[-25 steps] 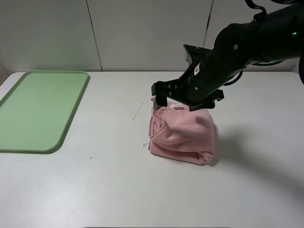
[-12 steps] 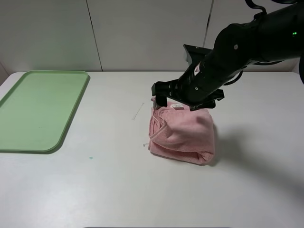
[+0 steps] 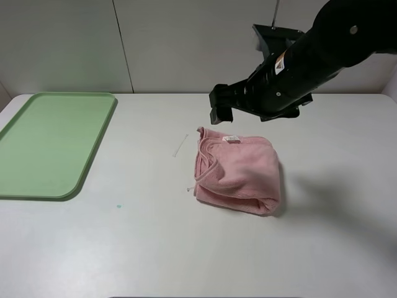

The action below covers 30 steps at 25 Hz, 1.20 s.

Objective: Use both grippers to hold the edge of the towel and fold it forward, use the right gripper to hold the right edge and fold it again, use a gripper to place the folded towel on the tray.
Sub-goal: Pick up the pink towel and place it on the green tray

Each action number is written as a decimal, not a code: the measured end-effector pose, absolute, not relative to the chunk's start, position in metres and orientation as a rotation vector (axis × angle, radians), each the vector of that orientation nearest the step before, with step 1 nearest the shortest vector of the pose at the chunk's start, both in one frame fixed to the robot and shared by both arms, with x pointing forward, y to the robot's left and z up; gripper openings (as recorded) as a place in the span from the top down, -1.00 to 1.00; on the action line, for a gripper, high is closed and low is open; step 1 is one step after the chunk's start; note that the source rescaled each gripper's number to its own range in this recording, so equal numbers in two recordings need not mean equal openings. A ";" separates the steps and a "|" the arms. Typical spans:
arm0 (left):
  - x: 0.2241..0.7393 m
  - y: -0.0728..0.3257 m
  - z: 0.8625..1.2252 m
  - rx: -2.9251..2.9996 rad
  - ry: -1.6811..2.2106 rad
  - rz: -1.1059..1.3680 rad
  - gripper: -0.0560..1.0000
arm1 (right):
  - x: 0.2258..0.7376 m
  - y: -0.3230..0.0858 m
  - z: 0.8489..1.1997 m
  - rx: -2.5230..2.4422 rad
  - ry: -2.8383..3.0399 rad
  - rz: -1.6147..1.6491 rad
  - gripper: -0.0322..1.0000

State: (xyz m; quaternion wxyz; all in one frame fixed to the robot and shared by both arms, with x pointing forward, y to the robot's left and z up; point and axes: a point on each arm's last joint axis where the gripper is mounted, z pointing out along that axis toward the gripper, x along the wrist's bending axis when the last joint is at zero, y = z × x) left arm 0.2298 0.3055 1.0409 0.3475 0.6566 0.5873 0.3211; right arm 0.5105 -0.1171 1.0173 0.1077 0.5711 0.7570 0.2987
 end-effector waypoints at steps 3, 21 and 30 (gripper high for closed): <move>0.230 0.306 1.041 1.703 1.523 0.833 -1.00 | 0.503 -0.123 1.033 1.631 2.238 0.890 -1.00; 0.230 0.306 1.041 1.703 1.523 0.833 -1.00 | 0.418 -0.205 1.093 1.458 2.244 0.809 -1.00; 0.230 0.306 1.041 1.703 1.523 0.833 -1.00 | 0.369 -0.257 1.080 1.632 2.045 0.830 -1.00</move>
